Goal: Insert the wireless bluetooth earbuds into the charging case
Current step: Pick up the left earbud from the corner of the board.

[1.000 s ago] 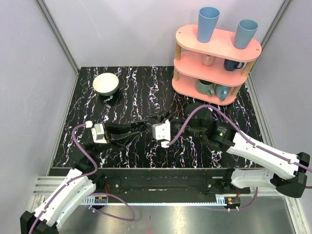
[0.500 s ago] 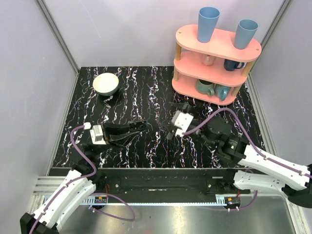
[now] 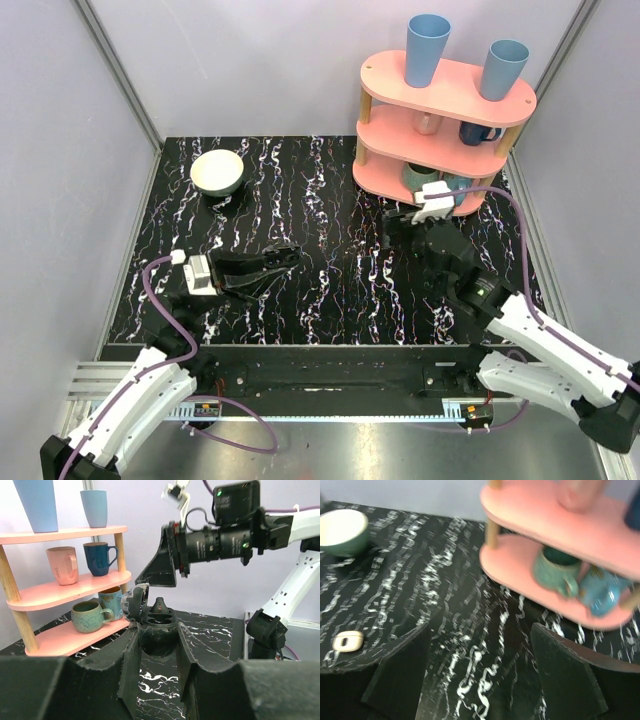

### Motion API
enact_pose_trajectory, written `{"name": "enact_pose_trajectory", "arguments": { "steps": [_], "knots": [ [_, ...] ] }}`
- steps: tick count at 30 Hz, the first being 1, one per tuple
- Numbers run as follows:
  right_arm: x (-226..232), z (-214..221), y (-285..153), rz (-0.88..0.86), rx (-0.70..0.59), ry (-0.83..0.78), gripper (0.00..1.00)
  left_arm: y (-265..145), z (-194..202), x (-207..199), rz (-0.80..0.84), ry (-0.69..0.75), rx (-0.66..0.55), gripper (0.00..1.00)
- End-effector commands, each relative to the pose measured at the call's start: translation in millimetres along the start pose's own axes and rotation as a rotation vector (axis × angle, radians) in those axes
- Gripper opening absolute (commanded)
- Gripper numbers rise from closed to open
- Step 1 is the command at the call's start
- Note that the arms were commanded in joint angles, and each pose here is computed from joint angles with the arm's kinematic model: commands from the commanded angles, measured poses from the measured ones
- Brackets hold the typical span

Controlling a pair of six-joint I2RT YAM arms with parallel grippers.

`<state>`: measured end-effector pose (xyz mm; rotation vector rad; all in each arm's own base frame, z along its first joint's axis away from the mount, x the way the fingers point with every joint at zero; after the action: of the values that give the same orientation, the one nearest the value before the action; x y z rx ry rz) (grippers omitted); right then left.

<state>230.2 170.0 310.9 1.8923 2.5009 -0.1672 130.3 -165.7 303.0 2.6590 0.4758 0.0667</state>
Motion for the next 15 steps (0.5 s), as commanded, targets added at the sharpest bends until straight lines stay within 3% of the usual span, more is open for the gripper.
{"name": "enact_pose_trajectory", "arguments": {
  "steps": [1,11,15],
  "knots": [
    [-24.1,28.7,-6.2,0.073,0.101,0.267,0.88,6.6,-21.9,-5.2,0.038,0.047,-0.075,0.0],
    [-48.5,83.5,4.3,0.189,0.502,0.464,0.9,4.2,-25.4,-9.3,0.047,0.055,-0.086,0.0],
    [-55.7,88.3,-10.7,0.25,0.488,0.533,0.88,1.3,-28.0,-11.9,0.045,0.06,-0.095,0.0]
  ]
}}
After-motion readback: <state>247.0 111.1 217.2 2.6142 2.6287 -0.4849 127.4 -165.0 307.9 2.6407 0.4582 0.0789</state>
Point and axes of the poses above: each gripper's point midway between its finger pads, its own y axis out along the fingers, its own x axis along the line the jaws close on, z = x × y, the point moved 5 cm from there along -y, back along the fingers, and after that the axes turned 3 degrees about -y, right-handed, at the moved point
